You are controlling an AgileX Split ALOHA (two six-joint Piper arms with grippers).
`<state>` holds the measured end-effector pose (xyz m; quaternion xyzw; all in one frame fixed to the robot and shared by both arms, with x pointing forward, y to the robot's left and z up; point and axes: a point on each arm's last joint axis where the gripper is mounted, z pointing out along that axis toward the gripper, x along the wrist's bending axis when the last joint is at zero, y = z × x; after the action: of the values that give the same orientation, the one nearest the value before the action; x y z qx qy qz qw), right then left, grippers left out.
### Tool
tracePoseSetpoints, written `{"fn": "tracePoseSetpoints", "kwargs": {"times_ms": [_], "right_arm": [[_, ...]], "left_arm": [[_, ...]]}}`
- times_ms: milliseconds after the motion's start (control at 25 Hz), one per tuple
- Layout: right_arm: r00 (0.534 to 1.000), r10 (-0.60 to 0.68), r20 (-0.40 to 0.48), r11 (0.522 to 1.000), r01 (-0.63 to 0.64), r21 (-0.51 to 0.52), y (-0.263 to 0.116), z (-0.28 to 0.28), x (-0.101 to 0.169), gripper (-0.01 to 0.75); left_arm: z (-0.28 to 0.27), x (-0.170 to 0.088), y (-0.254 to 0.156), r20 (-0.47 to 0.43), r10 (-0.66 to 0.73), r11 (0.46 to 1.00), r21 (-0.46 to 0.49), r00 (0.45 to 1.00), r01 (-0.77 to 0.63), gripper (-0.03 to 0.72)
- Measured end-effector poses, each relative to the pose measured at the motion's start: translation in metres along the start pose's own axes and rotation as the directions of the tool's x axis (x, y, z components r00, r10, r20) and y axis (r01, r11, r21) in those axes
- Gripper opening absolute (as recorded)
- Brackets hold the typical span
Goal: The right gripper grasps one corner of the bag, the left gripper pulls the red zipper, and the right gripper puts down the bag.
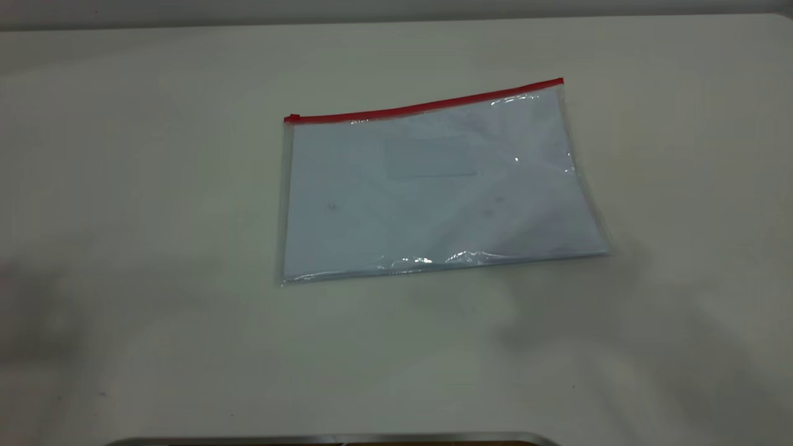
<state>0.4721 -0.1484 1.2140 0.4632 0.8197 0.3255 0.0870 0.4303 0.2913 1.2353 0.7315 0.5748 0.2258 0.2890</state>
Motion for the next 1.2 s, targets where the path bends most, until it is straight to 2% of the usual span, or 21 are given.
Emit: {"fn": "tracePoseSetpoints", "kwargs": {"times_ms": [80, 200, 320, 520, 720, 960, 1200], "right_arm": [[1.0, -0.011, -0.008, 0.999, 0.011, -0.04, -0.01, -0.021, 0.009, 0.479], [1.0, -0.012, -0.016, 0.999, 0.011, -0.043, -0.034, -0.036, 0.013, 0.479], [1.0, -0.001, 0.011, 1.0, 0.001, 0.007, -0.069, -0.036, 0.009, 0.479], [0.994, 0.01, 0.108, 0.986, -0.028, 0.167, -0.14, -0.011, -0.007, 0.477], [0.976, -0.039, 0.214, 0.942, -0.036, 0.334, -0.21, 0.017, -0.026, 0.477], [0.971, -0.064, 0.229, 0.947, -0.013, 0.32, -0.255, 0.041, -0.034, 0.477], [0.971, -0.068, 0.231, 0.951, -0.007, 0.31, -0.26, 0.044, -0.035, 0.477]], "left_arm": [[0.011, -0.003, -0.024, 0.013, -0.025, 0.997, 0.069, 1.0, 0.024, 0.428], [0.026, -0.007, -0.061, 0.025, -0.056, 0.985, 0.165, 0.998, 0.051, 0.428], [0.038, -0.012, -0.097, 0.033, -0.084, 0.967, 0.244, 0.996, 0.074, 0.428], [0.049, -0.021, -0.151, 0.039, -0.107, 0.941, 0.327, 0.993, 0.089, 0.428], [0.053, -0.028, -0.191, 0.031, -0.142, 0.927, 0.355, 0.989, 0.122, 0.428], [0.054, -0.033, -0.22, 0.014, -0.147, 0.928, 0.347, 0.989, 0.133, 0.428], [0.056, -0.033, -0.239, -0.025, -0.135, 0.933, 0.335, 0.991, 0.135, 0.428]]}}
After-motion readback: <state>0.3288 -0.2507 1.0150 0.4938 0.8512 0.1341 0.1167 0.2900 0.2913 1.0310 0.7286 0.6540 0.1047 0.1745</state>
